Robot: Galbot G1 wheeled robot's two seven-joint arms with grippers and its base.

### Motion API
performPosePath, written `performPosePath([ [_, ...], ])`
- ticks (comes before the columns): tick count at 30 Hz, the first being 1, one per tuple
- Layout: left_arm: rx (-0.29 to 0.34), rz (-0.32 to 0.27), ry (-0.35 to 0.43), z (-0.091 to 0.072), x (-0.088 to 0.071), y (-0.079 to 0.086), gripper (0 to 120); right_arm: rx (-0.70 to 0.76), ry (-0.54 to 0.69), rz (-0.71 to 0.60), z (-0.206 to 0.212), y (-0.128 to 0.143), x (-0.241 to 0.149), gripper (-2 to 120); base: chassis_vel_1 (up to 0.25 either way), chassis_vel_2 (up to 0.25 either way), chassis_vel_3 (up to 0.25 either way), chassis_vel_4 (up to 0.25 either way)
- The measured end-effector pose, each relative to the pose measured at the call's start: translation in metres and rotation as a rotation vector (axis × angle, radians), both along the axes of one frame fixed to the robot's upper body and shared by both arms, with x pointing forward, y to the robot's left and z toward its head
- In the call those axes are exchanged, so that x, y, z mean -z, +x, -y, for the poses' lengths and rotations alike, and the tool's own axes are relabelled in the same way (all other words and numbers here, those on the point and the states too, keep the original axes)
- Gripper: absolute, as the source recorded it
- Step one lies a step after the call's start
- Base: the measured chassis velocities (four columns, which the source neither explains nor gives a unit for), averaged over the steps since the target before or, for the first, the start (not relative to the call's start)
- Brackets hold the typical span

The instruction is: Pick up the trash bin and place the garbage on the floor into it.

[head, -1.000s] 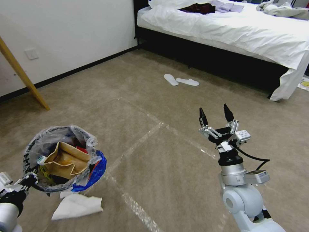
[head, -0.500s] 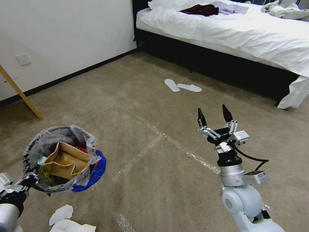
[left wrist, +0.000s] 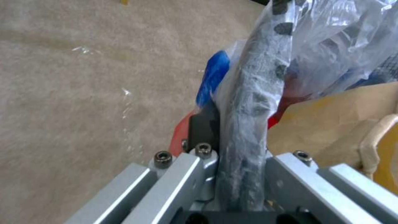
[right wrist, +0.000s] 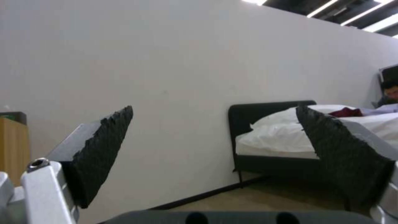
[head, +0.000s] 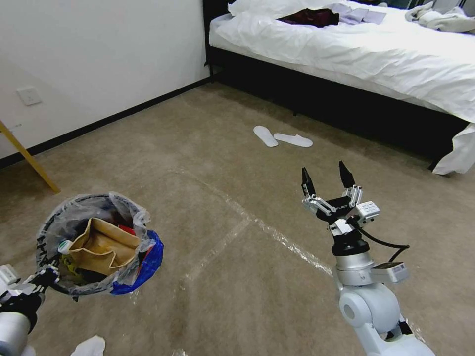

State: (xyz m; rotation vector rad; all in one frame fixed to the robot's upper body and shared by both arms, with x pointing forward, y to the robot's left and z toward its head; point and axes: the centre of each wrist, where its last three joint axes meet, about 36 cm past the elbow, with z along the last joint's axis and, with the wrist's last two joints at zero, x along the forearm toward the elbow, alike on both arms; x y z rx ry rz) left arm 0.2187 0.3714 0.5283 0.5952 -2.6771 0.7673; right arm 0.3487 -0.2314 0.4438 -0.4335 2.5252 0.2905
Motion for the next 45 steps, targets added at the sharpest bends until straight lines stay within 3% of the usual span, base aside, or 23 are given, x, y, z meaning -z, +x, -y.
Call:
performPosePath([
  [27, -0.011, -0.004, -0.004, -0.006, 0.005, 0.003, 0, -0.019, -0.012, -0.005, -0.009, 0.009, 0.007, 100, -0.3, 0.305, 0.294, -0.299],
  [34, -0.011, -0.005, -0.004, -0.006, 0.005, 0.003, 0, -0.03, -0.017, -0.013, -0.015, 0.006, 0.008, 100, -0.15, 0.157, 0.174, -0.135],
  [45, -0.012, -0.009, -0.002, -0.006, 0.004, 0.001, 0, -0.025, -0.023, -0.019, -0.016, 0.006, 0.011, 100, -0.005, 0.004, 0.001, -0.003],
])
